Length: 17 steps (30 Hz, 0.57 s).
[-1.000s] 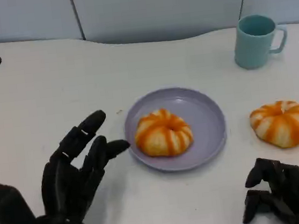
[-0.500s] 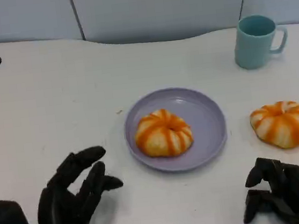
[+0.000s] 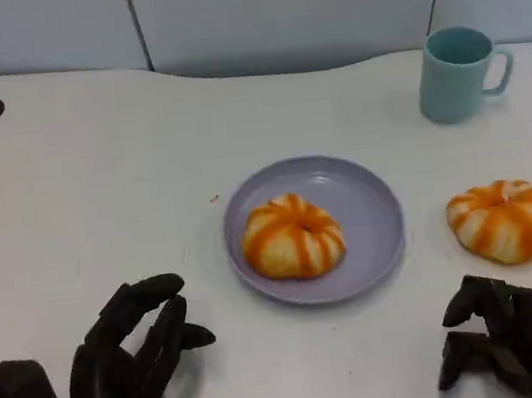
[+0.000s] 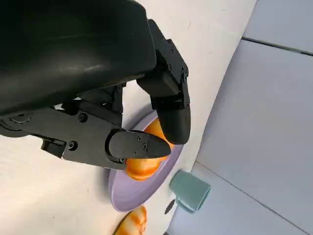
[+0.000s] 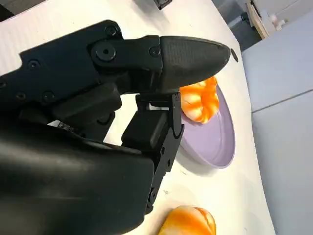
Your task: Grasp the bread from the table and place it into the plate.
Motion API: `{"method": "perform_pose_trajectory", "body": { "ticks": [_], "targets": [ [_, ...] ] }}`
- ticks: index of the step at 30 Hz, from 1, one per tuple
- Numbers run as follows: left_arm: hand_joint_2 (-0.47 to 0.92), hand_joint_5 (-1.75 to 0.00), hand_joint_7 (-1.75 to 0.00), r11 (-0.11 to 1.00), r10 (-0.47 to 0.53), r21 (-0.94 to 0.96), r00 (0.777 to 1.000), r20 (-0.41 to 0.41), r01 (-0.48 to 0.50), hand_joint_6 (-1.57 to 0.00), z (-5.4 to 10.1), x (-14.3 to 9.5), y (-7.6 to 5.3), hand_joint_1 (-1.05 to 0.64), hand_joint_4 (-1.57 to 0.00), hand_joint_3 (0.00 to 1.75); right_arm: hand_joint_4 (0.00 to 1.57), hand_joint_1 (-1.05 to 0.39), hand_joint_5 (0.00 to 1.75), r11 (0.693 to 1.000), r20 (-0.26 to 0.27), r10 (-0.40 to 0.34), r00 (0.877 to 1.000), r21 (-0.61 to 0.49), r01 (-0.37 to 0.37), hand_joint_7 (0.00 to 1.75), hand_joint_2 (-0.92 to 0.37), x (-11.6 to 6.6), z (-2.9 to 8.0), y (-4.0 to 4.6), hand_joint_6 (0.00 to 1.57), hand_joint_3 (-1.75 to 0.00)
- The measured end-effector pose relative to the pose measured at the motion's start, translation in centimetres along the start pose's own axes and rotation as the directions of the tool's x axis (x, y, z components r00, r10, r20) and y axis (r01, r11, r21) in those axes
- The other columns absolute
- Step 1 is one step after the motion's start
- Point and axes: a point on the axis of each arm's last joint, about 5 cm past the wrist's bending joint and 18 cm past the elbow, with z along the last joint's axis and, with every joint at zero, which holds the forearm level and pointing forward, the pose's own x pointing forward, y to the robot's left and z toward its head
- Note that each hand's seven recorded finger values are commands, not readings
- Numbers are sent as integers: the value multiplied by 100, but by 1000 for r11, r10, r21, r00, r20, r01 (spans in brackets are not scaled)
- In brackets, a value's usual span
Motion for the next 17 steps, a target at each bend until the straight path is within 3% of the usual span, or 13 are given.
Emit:
{"method": "perform_pose_trajectory", "body": {
  "ticks": [17],
  "targets": [
    [89, -167, -130, 1000, -6, 22, 1000, 8, 6, -55, -61, 14, 39, -36, -61, 35, 116, -41, 120, 1000, 0, -8, 1000, -3, 8, 114, -92, 2, 2, -7, 106, -49]
  ]
}}
